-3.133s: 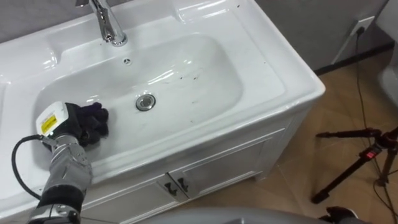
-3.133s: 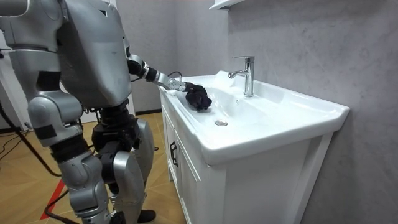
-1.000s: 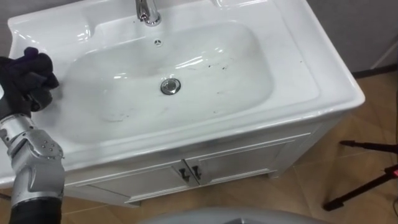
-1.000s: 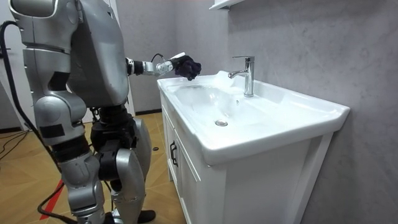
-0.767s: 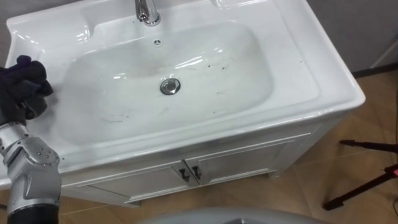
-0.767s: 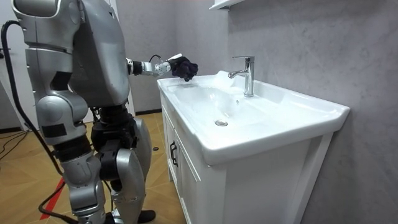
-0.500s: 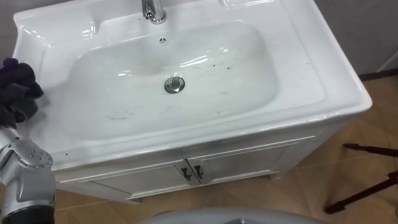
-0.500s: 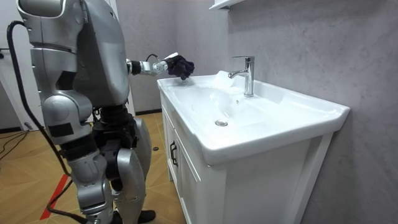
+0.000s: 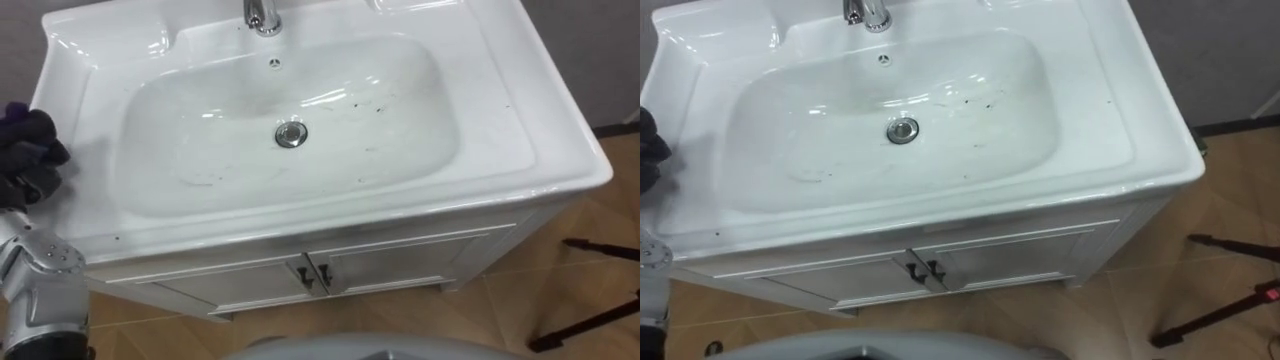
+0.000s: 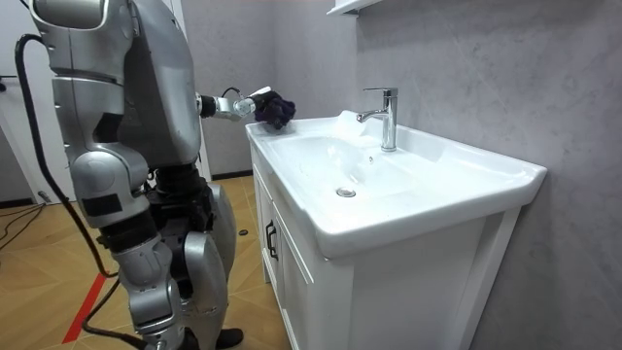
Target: Wipe basin
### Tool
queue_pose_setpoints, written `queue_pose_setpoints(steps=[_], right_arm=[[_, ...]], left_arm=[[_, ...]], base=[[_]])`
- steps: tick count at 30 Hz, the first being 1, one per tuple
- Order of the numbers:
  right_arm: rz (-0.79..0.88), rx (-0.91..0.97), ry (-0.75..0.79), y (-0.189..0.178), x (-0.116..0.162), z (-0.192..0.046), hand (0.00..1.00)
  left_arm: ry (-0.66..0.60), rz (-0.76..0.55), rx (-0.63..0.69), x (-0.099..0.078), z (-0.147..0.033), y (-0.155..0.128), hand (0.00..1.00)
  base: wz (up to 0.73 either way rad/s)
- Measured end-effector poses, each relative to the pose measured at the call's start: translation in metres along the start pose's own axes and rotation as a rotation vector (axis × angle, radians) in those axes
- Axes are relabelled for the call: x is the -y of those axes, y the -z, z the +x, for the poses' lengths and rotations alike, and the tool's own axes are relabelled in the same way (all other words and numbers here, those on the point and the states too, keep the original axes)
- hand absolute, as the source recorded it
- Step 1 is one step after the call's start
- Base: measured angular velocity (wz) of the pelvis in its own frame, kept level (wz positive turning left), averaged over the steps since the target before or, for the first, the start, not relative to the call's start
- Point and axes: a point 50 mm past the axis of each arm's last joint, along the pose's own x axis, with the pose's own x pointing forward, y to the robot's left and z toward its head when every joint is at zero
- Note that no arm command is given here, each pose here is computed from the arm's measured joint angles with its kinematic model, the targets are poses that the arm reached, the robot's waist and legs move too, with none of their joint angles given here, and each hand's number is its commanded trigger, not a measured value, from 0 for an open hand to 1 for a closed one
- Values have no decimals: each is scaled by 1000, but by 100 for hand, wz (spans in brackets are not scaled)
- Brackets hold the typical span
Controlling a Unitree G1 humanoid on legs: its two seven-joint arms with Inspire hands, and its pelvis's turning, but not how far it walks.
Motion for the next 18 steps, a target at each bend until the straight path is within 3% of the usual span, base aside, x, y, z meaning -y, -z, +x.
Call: queue_pose_setpoints(steps=[18], right_arm=[[-3, -4, -22, 1, 0, 0, 0]], left_arm=[[39, 22, -3, 7, -6, 5, 0]], base=[[1]])
